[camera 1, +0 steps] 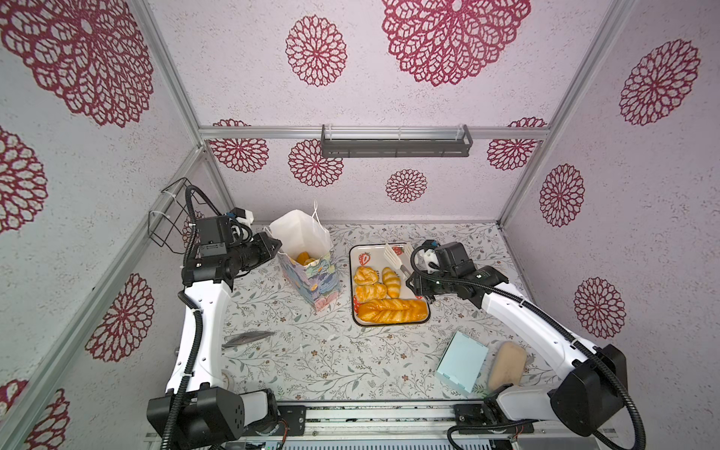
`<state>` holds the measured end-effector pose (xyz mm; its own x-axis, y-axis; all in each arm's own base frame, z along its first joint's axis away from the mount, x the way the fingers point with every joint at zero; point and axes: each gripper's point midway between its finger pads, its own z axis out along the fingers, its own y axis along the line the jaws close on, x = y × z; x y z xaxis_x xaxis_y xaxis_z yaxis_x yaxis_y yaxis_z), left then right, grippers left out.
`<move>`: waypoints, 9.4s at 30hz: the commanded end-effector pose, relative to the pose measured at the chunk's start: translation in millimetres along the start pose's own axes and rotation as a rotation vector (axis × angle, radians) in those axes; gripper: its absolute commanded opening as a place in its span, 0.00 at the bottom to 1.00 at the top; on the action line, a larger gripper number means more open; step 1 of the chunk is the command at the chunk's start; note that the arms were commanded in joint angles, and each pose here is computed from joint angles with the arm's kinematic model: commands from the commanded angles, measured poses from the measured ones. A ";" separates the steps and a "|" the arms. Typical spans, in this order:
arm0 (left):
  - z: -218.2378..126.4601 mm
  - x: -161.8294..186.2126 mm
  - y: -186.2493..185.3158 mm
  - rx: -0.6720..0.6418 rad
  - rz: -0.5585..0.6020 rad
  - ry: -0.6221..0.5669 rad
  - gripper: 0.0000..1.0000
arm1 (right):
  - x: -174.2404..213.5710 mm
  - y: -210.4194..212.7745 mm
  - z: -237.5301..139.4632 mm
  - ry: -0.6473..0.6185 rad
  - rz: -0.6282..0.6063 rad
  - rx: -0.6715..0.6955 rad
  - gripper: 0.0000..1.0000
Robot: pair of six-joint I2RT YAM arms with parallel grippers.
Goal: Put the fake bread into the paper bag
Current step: 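Withdraw the empty tongs from the bag back over the tray, then lower the tongs onto the last striped croissant in the tray, then close the tongs on the croissant and lift it toward the bag, then carry the striped croissant in the tongs over the bag opening, then lower the croissant into the bag and open the tongs, then withdraw the empty tongs from the bag back over the tray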
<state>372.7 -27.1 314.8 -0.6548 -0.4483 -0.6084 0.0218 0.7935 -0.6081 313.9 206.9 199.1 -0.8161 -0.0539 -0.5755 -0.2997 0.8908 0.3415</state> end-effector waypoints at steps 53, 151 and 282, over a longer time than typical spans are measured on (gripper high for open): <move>3.6 -3.2 -0.7 0.004 0.010 -0.003 0.11 | 48.0 -29.9 75.9 0.136 0.139 0.013 0.51; -1.8 -7.2 -6.1 0.008 0.013 -0.014 0.11 | -53.2 68.8 -56.1 -0.270 0.005 -0.407 0.35; -3.1 -7.4 -9.7 0.009 0.012 -0.016 0.11 | -89.3 166.7 -68.1 -0.298 -0.241 -0.434 0.47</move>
<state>376.1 -28.6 315.7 -0.6571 -0.4515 -0.6037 0.0179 0.7912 -0.6112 300.5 345.9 327.7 -0.6099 -0.1048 -0.7855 -0.6713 0.5951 0.4418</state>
